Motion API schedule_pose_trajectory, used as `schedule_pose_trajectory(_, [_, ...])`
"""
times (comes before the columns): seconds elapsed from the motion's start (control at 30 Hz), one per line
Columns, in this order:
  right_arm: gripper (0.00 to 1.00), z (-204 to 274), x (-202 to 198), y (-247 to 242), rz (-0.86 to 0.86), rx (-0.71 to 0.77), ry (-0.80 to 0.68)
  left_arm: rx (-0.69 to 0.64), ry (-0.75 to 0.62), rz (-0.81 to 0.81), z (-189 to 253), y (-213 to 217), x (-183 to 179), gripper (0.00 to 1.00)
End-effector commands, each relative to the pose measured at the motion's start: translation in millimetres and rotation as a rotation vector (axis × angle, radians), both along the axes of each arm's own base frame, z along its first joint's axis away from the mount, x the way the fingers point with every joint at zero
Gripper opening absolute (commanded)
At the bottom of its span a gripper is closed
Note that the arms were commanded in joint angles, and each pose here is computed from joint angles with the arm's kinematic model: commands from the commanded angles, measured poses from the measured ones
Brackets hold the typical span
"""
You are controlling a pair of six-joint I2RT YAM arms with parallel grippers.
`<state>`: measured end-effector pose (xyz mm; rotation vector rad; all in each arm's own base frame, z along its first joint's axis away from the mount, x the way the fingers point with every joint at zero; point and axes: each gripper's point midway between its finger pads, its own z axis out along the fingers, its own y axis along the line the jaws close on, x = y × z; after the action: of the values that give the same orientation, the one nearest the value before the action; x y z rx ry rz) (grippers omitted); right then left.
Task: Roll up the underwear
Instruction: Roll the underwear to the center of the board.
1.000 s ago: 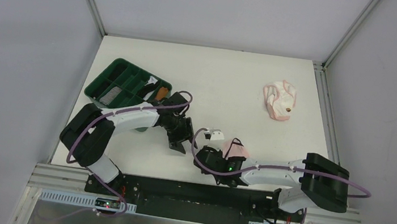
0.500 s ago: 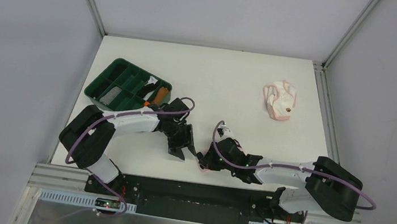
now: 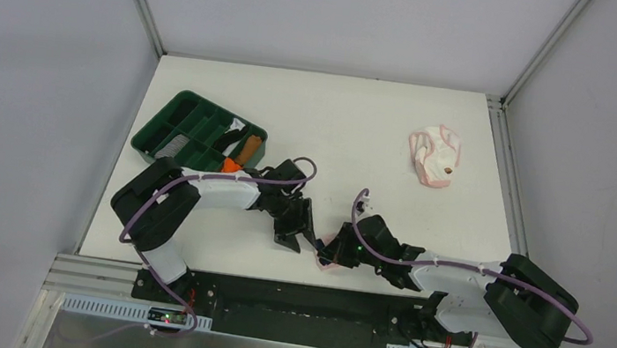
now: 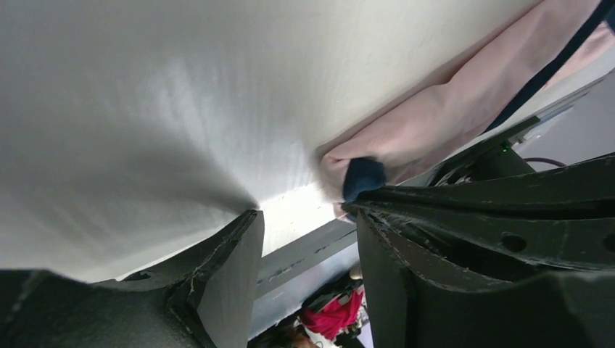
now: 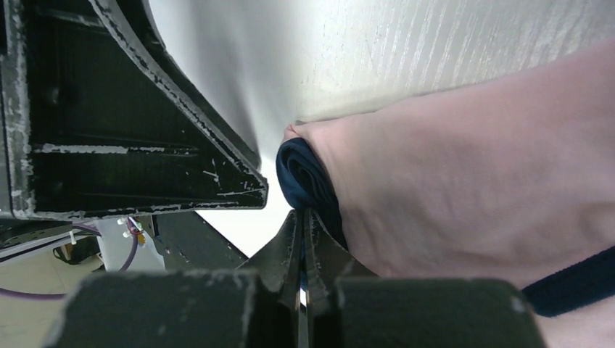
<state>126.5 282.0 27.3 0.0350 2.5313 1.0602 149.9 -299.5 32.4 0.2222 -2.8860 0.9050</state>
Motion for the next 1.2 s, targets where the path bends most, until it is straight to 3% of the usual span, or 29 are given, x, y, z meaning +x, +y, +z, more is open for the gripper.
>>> schedule_pose_trajectory(0.0, [0.0, -12.3, -11.1, -6.4, 0.024, -0.019, 0.054, -0.034, -0.047, 0.049, -7.1, -14.3, 13.5, 0.5])
schedule_pose_trajectory(0.4, [0.0, -6.7, -7.7, -6.3, 0.009, 0.0, 0.047, 0.035, -0.011, 0.092, -32.4, -20.8, 5.6, 0.31])
schedule_pose_trajectory(0.53, [0.0, -7.3, -9.3, -7.2, 0.013, 0.001, 0.051, 0.096, 0.007, 0.097, -40.7, -12.6, 2.5, 0.17])
schedule_pose_trajectory(0.63, [0.0, -5.5, -9.9, -6.4, 0.026, -0.002, 0.049, 0.121, 0.021, 0.091, -42.9, -10.2, 0.7, 0.0])
schedule_pose_trajectory(0.7, [0.0, -2.4, -9.8, -6.4, 0.038, -0.017, 0.044, 0.126, 0.023, 0.087, -41.8, -10.4, 1.0, 0.0])
schedule_pose_trajectory(0.73, [0.04, 1.8, -8.8, -5.5, 0.043, -0.022, 0.036, 0.129, 0.024, 0.087, -40.5, -10.1, 1.1, 0.0])
schedule_pose_trajectory(0.83, [0.37, 23.6, -4.1, -3.3, 0.051, -0.031, -0.017, 0.142, 0.028, 0.094, -36.1, -7.5, 0.1, 0.0])
schedule_pose_trajectory(0.9, [0.45, 44.5, 0.0, -1.3, 0.051, -0.04, -0.075, 0.149, 0.034, 0.103, -31.1, -5.7, -1.2, 0.0])
schedule_pose_trajectory(1.17, [0.41, 73.0, -1.9, -18.2, 0.027, -0.197, -0.296, 0.169, 0.09, 0.151, -17.3, 0.6, -14.8, 0.0])
